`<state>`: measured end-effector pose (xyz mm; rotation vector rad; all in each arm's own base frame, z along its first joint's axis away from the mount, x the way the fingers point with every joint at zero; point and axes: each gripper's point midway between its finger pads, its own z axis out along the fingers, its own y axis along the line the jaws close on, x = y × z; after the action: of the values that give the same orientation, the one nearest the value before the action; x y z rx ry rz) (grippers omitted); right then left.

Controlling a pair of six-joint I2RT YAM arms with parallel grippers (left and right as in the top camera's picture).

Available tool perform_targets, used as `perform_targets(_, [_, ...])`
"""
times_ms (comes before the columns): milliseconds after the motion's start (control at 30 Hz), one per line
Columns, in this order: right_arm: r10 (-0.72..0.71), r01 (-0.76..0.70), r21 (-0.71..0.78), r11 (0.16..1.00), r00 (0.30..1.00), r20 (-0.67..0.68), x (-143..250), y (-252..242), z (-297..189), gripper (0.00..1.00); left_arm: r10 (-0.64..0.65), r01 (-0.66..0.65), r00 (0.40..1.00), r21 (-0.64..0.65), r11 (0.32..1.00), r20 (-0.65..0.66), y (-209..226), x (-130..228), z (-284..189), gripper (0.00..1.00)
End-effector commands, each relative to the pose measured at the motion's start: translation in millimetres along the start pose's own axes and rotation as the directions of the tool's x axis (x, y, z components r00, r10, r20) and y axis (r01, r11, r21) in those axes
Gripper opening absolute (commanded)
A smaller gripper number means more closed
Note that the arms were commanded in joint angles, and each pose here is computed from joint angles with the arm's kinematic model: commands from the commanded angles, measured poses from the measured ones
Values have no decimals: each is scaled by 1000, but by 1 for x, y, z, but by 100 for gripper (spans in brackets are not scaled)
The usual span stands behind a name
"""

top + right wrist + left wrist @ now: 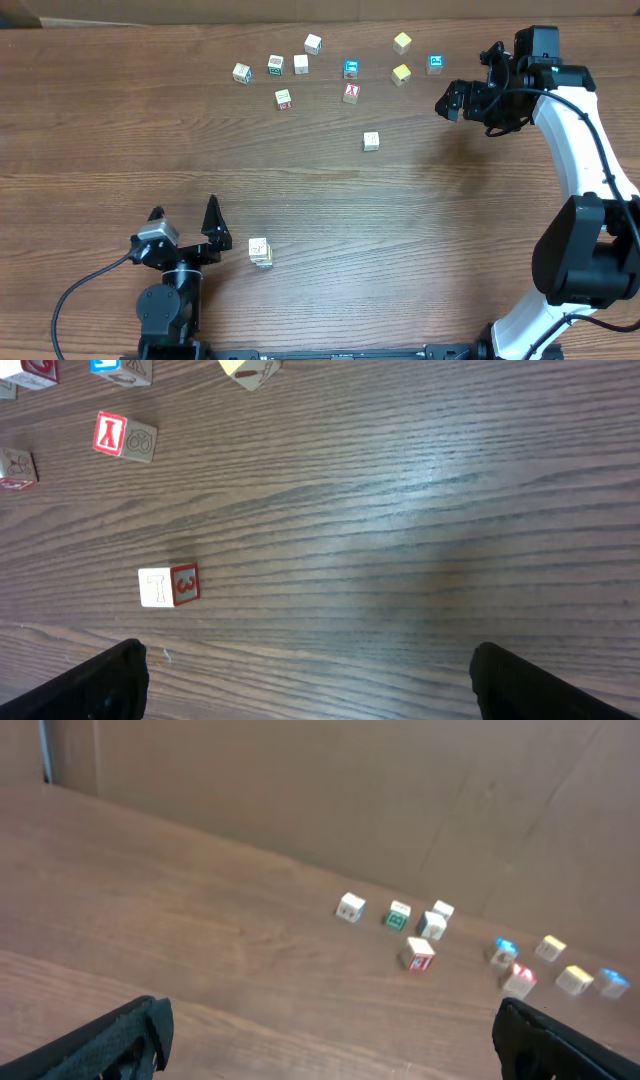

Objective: Form a tower

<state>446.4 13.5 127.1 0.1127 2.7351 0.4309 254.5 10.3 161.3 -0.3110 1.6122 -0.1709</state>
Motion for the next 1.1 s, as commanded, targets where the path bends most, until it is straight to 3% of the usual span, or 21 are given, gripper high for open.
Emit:
perform_targets(0, [-13, 13, -3, 1000, 999, 51, -12, 6, -15, 100, 22, -22, 1000, -35, 999, -7, 8, 4, -4, 99])
perform_targets(767, [-13, 13, -3, 1000, 999, 51, -12, 6, -15, 100, 310, -310, 951, -14, 951, 3, 5, 2, -8, 100])
perform_targets(1067, [-13, 13, -3, 1000, 999, 51, -12, 6, -15, 100, 309, -309, 951, -14, 951, 4, 5, 2, -8, 100])
